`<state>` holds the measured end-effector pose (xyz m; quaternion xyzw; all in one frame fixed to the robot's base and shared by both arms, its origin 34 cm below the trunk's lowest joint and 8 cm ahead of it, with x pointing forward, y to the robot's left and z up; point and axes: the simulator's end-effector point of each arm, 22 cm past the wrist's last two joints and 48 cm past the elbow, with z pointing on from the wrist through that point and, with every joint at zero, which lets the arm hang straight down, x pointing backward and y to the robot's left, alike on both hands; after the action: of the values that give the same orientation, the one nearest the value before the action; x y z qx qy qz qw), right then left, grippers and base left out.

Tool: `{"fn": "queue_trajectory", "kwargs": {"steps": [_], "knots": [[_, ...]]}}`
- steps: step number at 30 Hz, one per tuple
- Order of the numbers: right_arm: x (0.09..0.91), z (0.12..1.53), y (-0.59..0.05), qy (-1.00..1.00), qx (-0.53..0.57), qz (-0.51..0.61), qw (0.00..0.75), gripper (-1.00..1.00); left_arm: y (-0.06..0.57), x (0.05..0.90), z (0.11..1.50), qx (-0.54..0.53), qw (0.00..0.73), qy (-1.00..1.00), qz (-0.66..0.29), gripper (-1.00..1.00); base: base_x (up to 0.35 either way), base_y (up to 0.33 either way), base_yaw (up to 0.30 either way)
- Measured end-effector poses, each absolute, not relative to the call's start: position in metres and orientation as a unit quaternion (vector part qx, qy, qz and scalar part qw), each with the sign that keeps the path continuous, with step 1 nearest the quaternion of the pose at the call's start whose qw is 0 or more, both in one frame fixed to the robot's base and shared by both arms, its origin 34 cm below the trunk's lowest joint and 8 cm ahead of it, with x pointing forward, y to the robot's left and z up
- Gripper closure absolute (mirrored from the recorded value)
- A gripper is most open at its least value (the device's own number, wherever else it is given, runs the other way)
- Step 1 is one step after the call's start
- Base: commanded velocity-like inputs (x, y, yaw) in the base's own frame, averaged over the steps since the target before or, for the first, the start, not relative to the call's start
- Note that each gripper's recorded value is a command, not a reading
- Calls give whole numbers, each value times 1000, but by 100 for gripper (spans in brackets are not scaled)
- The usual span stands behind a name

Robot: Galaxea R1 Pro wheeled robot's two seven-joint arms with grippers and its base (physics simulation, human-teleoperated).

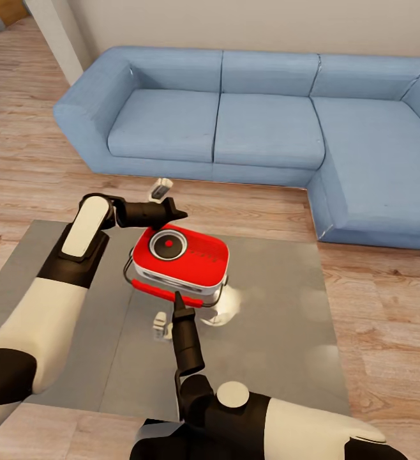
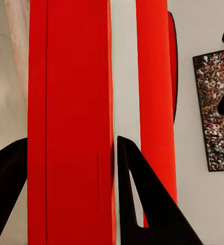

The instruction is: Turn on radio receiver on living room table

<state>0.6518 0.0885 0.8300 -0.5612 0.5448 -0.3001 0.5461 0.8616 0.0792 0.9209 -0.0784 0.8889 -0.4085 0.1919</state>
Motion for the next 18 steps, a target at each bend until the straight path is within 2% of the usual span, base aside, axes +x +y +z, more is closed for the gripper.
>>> {"fn": "queue_trajectory", "kwargs": {"steps": [12, 18], "knots": [[656, 830, 84, 548, -557, -308, 542, 100, 85, 861, 916, -83, 186, 890, -407, 100, 0, 0, 0], [657, 831, 83, 549, -556, -310, 542, 100, 92, 852, 883, -104, 151, 901, -393, 100, 0, 0, 0]]}}
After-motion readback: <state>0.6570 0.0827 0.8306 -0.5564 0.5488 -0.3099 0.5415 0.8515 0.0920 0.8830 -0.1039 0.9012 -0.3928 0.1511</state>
